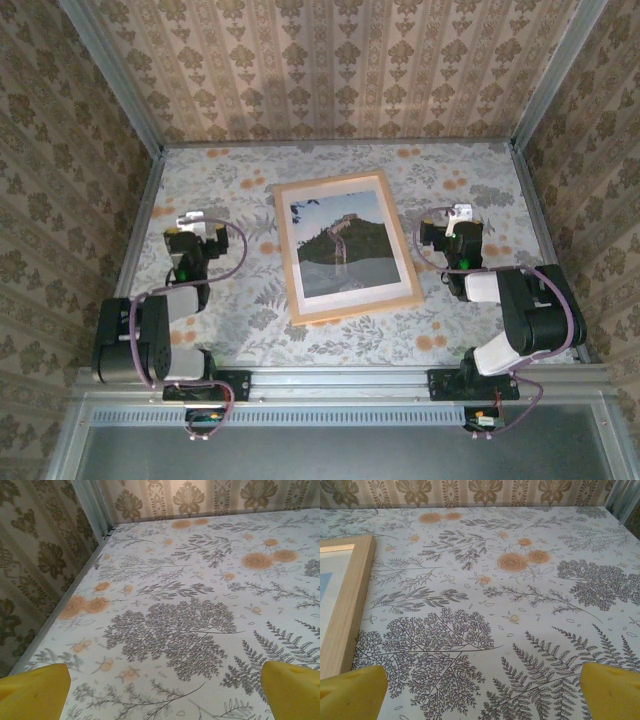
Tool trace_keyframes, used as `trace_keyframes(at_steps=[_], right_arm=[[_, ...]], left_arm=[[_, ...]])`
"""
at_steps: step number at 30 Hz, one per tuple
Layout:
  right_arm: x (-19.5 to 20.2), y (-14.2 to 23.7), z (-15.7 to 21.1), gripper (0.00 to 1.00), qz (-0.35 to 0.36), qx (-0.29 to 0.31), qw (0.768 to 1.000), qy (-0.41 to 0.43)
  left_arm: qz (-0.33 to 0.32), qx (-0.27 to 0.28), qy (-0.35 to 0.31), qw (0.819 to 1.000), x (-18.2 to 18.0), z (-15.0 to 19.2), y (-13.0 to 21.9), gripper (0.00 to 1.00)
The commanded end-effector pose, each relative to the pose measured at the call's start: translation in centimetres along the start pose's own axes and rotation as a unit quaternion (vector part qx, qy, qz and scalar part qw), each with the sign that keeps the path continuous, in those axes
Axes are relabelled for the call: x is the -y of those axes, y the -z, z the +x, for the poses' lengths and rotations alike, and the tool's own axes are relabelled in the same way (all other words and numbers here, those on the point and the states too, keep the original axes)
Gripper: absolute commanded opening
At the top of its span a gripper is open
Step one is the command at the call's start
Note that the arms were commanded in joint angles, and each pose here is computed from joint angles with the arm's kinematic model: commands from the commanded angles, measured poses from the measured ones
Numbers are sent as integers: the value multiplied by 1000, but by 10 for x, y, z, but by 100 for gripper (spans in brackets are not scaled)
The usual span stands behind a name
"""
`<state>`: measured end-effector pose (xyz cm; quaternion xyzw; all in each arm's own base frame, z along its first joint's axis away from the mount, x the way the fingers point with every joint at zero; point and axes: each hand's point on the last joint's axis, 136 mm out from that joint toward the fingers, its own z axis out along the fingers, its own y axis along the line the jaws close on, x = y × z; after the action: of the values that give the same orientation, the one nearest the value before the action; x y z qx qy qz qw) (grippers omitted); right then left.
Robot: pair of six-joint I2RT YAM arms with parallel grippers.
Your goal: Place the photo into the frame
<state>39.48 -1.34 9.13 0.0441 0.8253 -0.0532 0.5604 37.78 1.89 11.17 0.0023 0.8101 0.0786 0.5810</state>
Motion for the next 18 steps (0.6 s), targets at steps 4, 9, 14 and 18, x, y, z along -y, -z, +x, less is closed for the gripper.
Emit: trace_keyframes(at_steps=[4, 9, 14, 18], right_arm=[[-1, 0, -8, 100, -9, 16, 1000, -11], [-1, 0, -9, 100, -9, 17, 1000, -12], [-1, -1, -8, 100, -10, 16, 1000, -11], [-1, -1, -8, 100, -10, 16, 1000, -11]], left_arm=[[16, -1, 10, 1000, 13, 7, -18, 100], [-9, 16, 18, 1000, 3, 7, -15, 100], [-6, 17, -14, 1000, 14, 4, -16, 100], [2, 8, -22, 1000, 19, 4, -19, 100]])
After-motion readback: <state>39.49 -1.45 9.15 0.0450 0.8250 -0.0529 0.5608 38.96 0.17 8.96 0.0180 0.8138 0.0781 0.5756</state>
